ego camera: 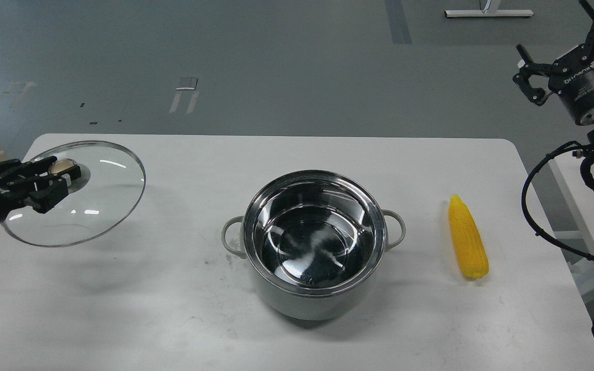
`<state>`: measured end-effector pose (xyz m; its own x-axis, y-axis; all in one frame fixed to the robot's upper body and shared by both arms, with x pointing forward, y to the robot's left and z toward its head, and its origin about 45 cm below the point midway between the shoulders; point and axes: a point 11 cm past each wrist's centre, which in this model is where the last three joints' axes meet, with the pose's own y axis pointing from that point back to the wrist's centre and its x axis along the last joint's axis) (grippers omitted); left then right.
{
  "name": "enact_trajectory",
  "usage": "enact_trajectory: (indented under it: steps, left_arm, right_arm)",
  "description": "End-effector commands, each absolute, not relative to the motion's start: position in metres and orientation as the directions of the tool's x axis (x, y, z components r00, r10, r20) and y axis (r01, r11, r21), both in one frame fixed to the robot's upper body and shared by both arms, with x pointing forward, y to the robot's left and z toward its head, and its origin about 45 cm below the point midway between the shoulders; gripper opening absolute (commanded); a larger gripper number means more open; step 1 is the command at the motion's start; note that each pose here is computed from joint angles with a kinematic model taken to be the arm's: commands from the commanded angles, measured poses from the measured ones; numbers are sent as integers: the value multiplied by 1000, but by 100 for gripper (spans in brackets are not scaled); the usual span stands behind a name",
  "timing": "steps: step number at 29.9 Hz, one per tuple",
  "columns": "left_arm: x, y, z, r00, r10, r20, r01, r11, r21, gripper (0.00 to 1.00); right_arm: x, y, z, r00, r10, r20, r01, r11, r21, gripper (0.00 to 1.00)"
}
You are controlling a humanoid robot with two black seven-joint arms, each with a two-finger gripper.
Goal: Open pot and put corn in
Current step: 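Lift the glass lid off the pot and carry it beside the pot, then set the lid down on the table and withdraw the left gripper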
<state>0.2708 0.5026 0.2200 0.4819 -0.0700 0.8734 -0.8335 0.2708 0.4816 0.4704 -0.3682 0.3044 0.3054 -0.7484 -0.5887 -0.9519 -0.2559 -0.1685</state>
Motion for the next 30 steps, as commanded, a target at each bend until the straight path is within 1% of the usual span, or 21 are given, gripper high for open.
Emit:
enact_trajectory:
  steps: [1, 4, 8, 9, 10, 11, 13, 14, 15, 16, 22, 27, 29, 30]
  left_arm:
    - [252, 512, 173, 542, -31, 840, -815, 226, 534, 35]
    - [247, 518, 157, 545, -13, 838, -821, 195, 537, 35]
    - [246, 516, 153, 548, -7, 837, -819, 200, 538, 35]
    - [246, 514, 151, 548, -5, 836, -818, 203, 538, 37]
    - [246, 513, 150, 548, -3, 836, -818, 205, 537, 39]
    - [247, 512, 150, 547, 0, 837, -819, 207, 535, 44]
    - [247, 512, 149, 547, 1, 837, -819, 208, 535, 45]
    - [247, 511, 150, 547, 2, 837, -819, 209, 534, 50]
    - [247, 511, 149, 547, 4, 837, -819, 210, 534, 63]
    - [247, 511, 149, 547, 3, 837, -819, 209, 534, 67]
    - [247, 512, 150, 547, 4, 837, -820, 207, 534, 70]
    - [253, 512, 156, 527, 12, 850, -833, 206, 513, 82]
    - [270, 513, 172, 471, 62, 880, -870, 197, 452, 84]
    - [279, 511, 180, 445, 89, 891, -885, 195, 422, 84]
  right_arm:
    - [470, -368, 304, 306, -749, -588, -952, -258, -166, 100]
    - [470, -367, 303, 306, -750, -586, -952, -259, -165, 100]
    - [470, -370, 304, 302, -755, -581, -953, -256, -162, 100]
    - [469, -371, 304, 300, -757, -581, -953, -255, -161, 100]
    - [469, -372, 304, 300, -757, -580, -954, -254, -161, 100]
    - [468, -372, 302, 296, -758, -581, -955, -253, -156, 100]
    - [468, -373, 301, 295, -758, -582, -955, -253, -155, 100]
    - [468, -373, 300, 294, -758, -582, -955, -252, -154, 100]
    - [467, -373, 300, 294, -758, -582, -955, -253, -153, 100]
    - [467, -372, 301, 297, -758, -581, -954, -255, -155, 100]
    - [461, -371, 296, 303, -766, -567, -952, -267, -148, 100]
    - [451, -390, 293, 278, -811, -516, -960, -256, -115, 100]
    - [448, -395, 287, 271, -884, -382, -958, -285, -21, 100]
    - [448, -395, 287, 276, -900, -337, -956, -294, 1, 100]
